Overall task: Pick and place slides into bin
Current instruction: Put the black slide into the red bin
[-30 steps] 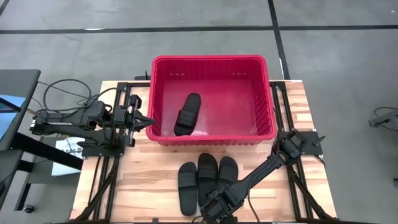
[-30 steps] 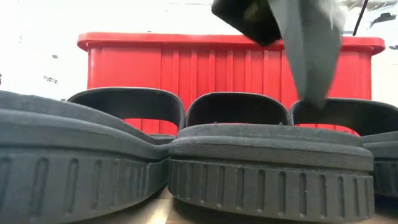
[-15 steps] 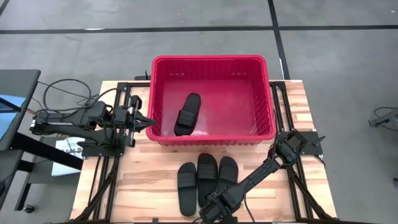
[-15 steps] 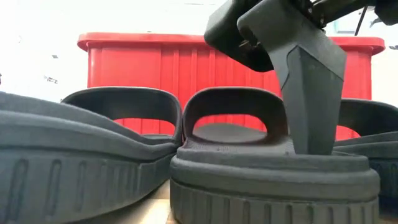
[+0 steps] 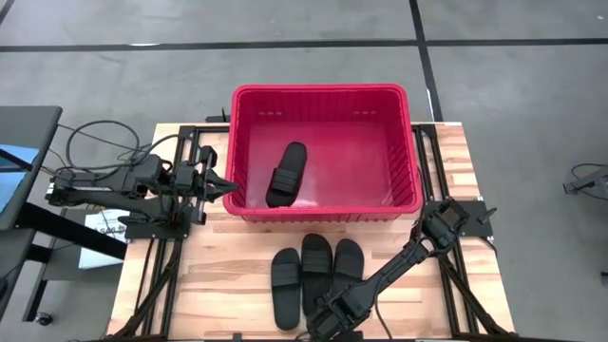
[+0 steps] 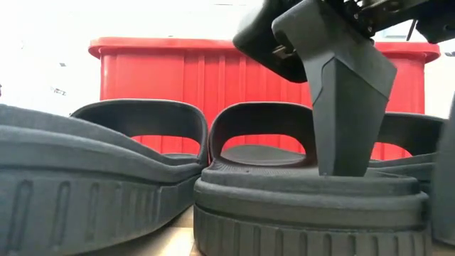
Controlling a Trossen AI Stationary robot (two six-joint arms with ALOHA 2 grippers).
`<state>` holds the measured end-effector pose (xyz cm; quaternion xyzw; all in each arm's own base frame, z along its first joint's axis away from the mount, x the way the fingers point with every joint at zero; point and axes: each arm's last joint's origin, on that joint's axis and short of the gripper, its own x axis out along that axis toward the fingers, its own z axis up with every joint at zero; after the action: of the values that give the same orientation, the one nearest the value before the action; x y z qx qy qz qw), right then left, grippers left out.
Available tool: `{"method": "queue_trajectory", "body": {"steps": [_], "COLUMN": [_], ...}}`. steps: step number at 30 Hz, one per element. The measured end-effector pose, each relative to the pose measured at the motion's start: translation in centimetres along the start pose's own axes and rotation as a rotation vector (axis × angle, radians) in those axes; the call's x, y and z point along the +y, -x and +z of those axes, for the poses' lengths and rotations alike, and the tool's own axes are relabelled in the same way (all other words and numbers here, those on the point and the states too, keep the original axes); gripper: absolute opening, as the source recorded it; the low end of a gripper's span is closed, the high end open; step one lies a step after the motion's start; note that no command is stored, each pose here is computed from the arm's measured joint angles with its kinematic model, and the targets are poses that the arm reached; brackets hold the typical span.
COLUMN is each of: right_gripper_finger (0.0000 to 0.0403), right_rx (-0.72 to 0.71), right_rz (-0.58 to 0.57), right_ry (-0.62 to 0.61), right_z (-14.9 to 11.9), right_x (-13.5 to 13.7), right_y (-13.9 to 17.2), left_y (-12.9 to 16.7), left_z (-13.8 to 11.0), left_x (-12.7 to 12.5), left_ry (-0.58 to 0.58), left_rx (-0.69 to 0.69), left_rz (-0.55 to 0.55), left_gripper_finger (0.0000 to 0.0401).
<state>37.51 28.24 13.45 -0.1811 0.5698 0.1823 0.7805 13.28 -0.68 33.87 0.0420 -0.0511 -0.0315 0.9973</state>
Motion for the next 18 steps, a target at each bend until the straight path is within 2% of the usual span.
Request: {"method": "queue_trajectory", "body": {"steps": [6, 10, 14, 18], "right_gripper_finger": [0.0074, 0.0018, 0.0008, 0.0003], "right_rx": [0.009, 0.018, 0.034, 0.048], "right_rz": [0.003, 0.074, 0.123, 0.14], "right_ry": [-0.101, -0.171, -0.275, -0.297], "right_z": [-0.65, -0.6, -0.59, -0.47], "right_x": [-0.19, -0.41, -0.49, -0.29], "right_y": [-0.64, -0.63, -0.63, -0.36], "left_y": [0.0, -0.01, 0.0, 0.01], "left_z": [-0.01, -0.03, -0.18, -0.39], "left_x": [-0.06, -0.06, -0.07, -0.09], "left_ry": [0.003, 0.003, 0.004, 0.006], "left_rx": [0.0, 0.002, 0.018, 0.04], "left_rz": [-0.02, -0.021, -0.022, -0.024], "left_gripper_finger": [0.0, 0.0, 0.0, 0.0]}}
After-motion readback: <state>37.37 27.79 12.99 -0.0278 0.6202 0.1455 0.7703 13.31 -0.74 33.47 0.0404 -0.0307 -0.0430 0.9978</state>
